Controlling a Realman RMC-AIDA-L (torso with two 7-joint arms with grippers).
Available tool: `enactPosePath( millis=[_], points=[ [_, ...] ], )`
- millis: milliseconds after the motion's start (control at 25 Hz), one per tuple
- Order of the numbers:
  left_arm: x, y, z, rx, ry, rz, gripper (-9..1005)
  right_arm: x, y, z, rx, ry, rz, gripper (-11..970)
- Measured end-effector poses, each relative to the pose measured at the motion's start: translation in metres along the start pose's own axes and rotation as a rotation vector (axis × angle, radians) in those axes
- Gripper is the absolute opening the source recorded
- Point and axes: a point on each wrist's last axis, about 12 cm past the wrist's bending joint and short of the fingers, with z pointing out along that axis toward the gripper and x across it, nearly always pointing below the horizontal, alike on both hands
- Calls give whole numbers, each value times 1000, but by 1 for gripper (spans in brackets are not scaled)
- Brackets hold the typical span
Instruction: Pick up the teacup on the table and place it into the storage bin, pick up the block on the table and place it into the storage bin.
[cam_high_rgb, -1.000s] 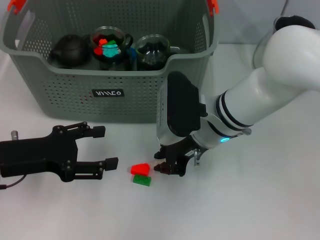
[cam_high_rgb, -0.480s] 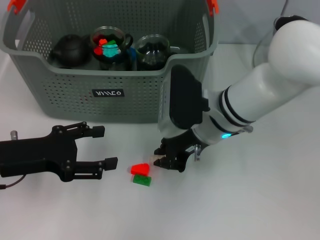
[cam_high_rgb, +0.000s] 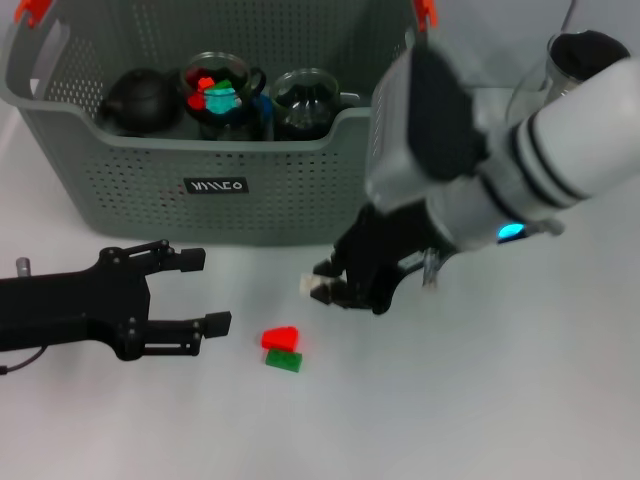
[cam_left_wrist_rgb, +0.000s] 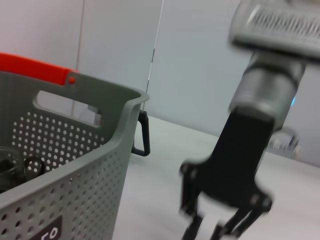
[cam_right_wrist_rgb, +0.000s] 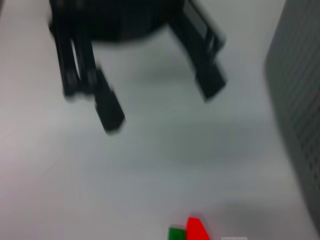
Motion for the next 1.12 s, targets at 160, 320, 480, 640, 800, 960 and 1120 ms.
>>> enactPosePath(
  millis=[160,320,480,640,800,960,1120],
  points=[
    [-1,2,0,-3,2,9,889,-16,6,-41,2,-80,31,205],
    [-3,2,-1,1,3,22,889,-42,11,-80,32,-162,25,205],
    [-4,3,-3,-2,5,27,889,-70,-1,-123,134,-251,8,205],
    [-4,3,-2,-1,5,31,889,-85,-30,-142,253,-315,50,205],
    [-5,4,-1,1,3,43,888,-91,-66,-134,347,-359,120,208],
    [-6,5,1,5,3,44,888,-91,-90,-120,395,-378,172,212],
    [-7,6,2,13,10,42,887,-86,-101,-108,396,-343,204,215]
  ],
)
